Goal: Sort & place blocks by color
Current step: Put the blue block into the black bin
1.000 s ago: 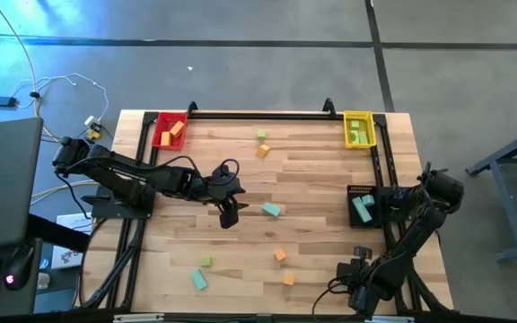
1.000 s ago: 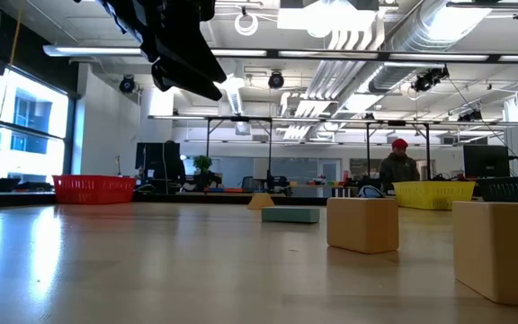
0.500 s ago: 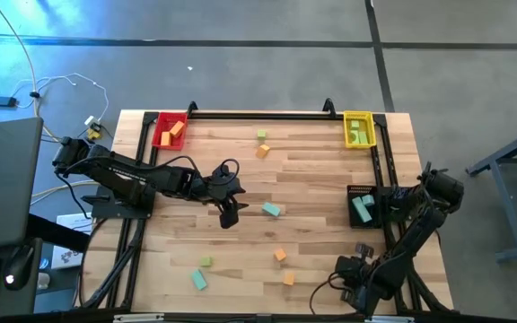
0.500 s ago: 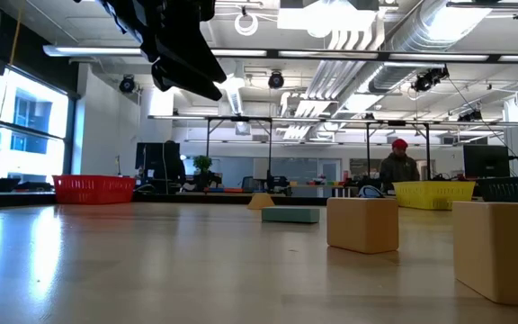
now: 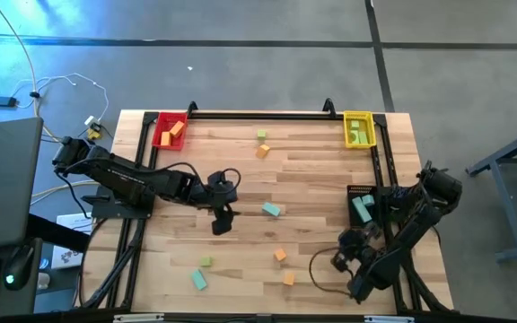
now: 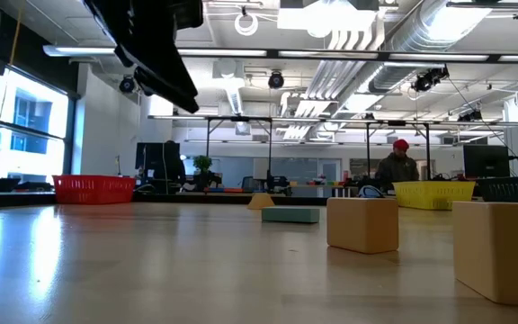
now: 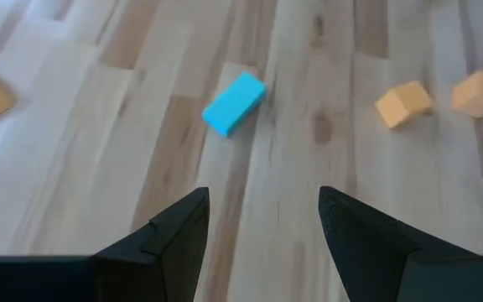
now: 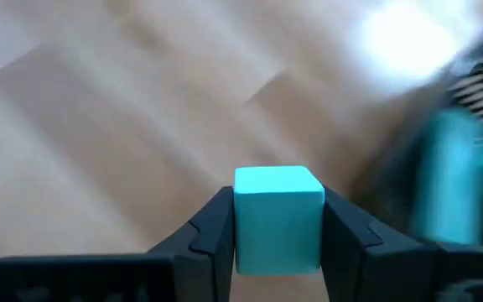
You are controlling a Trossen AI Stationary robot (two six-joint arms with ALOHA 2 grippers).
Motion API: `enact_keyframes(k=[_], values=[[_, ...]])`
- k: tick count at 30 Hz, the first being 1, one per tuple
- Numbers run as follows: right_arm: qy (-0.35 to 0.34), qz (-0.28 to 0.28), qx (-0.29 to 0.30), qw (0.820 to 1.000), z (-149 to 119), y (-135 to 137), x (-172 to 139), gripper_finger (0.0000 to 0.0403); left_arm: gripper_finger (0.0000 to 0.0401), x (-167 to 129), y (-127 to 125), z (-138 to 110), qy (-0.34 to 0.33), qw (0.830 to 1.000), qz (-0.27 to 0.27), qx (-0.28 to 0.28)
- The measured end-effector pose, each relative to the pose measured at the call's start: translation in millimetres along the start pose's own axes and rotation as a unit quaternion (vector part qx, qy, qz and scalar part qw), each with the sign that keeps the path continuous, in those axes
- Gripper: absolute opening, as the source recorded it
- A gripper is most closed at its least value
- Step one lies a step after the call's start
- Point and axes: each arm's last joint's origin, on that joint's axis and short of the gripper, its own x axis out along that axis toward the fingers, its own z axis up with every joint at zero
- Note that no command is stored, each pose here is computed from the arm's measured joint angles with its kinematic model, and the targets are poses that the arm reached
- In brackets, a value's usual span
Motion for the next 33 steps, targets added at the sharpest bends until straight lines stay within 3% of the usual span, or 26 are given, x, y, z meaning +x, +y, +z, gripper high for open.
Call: enact_keyframes(k=[7, 22, 33], values=[[-0.012, -0.089, 0.016, 0.996, 23.6, -20.4, -0.1, 0.0105, 0.0211, -3.4, -16.0, 3.0, -0.038, 0.999, -0.031, 0.025], [0.013, -0.12, 0.076, 0.99, 68.2, -49.3, -7.1, 0.0105, 0.0211, -6.5, -27.0, 5.3, -0.069, 0.994, -0.049, 0.07], [0.141, -0.186, 0.098, 0.967, 88.3, -54.8, 8.6, 0.0105, 0.0211, -6.5, -27.0, 5.4, -0.069, 0.994, -0.049, 0.07]])
